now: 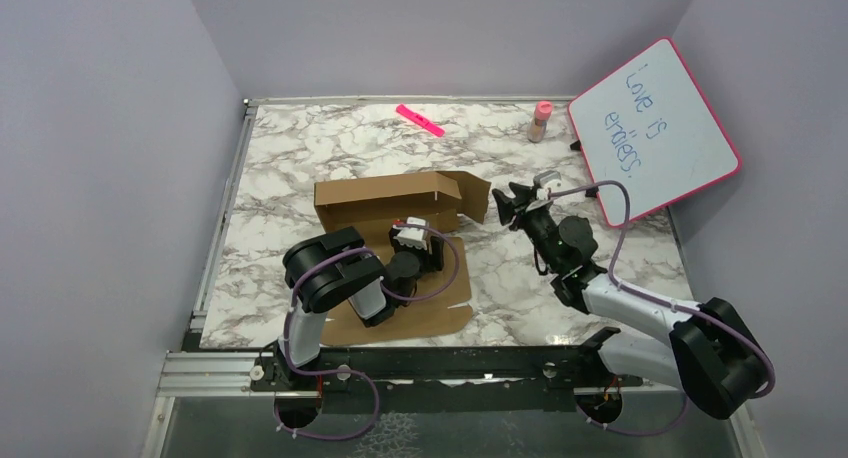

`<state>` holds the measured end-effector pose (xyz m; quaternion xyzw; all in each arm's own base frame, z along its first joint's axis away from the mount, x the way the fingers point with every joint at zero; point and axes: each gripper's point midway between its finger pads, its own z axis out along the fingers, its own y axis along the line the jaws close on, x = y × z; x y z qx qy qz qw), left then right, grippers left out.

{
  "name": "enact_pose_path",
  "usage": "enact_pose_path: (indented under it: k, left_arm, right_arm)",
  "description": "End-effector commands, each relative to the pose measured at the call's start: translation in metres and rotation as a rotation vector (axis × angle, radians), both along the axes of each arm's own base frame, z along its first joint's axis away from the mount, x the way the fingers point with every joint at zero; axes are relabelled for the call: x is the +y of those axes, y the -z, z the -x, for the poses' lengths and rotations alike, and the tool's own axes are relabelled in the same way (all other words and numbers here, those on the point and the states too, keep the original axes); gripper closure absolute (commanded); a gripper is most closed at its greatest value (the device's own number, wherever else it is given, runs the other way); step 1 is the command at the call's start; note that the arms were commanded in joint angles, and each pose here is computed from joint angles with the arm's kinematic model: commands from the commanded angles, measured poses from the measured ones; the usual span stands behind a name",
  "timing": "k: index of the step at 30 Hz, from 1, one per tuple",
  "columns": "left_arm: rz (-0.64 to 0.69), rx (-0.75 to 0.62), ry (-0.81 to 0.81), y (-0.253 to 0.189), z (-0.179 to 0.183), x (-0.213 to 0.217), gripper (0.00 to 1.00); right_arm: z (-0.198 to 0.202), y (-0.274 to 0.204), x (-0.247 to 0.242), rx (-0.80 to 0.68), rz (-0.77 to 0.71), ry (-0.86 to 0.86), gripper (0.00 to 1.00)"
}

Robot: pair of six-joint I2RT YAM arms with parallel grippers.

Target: Fold the paper box

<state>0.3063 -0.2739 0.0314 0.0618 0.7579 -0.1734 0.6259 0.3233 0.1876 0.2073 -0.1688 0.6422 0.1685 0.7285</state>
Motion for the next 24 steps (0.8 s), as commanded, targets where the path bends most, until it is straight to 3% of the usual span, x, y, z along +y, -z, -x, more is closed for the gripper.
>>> enact_pose_path:
  k: [1,6,10,16,24]
  left_arm:
    - [0.028,-0.056,0.058,-0.02,0.0,-0.01,0.28]
    - [0.006,-0.088,0.08,-0.03,-0.001,-0.012,0.22]
    - [-0.033,-0.093,0.087,-0.031,-0.003,-0.014,0.16]
    - [-0.104,-0.103,0.086,-0.029,-0.012,-0.02,0.07]
    - [-0.149,-0.115,0.061,-0.031,-0.024,-0.026,0.01]
  right_arm:
    - [-0.026,0.008,-0.026,0.076,0.02,0.172,0.55]
    - [-0.053,0.032,-0.03,0.155,0.063,0.195,0.55]
    - [-0.061,0.059,-0.013,0.223,0.109,0.11,0.55]
    - [-0.055,0.082,0.015,0.284,0.147,-0.051,0.55]
    - [-0.05,0.096,0.028,0.332,0.131,-0.126,0.55]
